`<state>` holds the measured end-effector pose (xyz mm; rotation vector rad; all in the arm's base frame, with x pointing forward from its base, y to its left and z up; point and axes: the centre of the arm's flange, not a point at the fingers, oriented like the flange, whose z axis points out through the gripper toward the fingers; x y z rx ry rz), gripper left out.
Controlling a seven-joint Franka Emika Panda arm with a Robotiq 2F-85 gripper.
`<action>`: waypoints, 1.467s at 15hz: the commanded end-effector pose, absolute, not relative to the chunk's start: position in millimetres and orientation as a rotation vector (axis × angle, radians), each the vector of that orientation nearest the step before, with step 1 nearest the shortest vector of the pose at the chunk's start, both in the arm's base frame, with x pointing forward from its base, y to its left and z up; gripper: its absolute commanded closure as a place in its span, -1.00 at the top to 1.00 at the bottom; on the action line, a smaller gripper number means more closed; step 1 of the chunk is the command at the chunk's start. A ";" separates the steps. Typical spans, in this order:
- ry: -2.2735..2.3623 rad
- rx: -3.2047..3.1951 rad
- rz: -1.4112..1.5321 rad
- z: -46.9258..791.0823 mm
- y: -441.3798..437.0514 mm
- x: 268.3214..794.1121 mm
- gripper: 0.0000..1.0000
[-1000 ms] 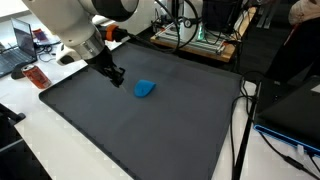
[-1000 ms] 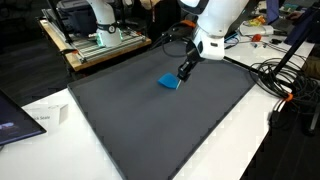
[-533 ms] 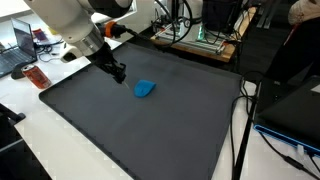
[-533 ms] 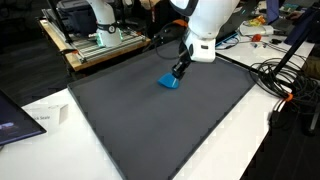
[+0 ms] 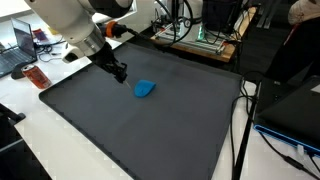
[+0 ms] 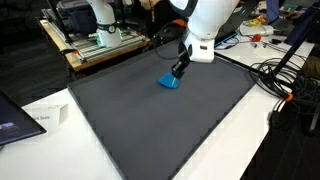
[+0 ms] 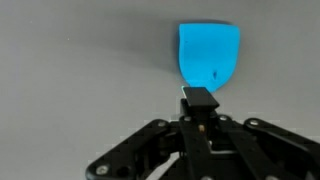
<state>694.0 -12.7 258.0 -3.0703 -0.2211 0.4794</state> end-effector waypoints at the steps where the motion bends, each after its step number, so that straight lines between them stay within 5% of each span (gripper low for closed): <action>1: -0.227 -3.044 0.497 259.4 -16.1 697.6 -0.94; 22: -0.244 -2.496 0.395 238.2 -158.9 694.7 -0.94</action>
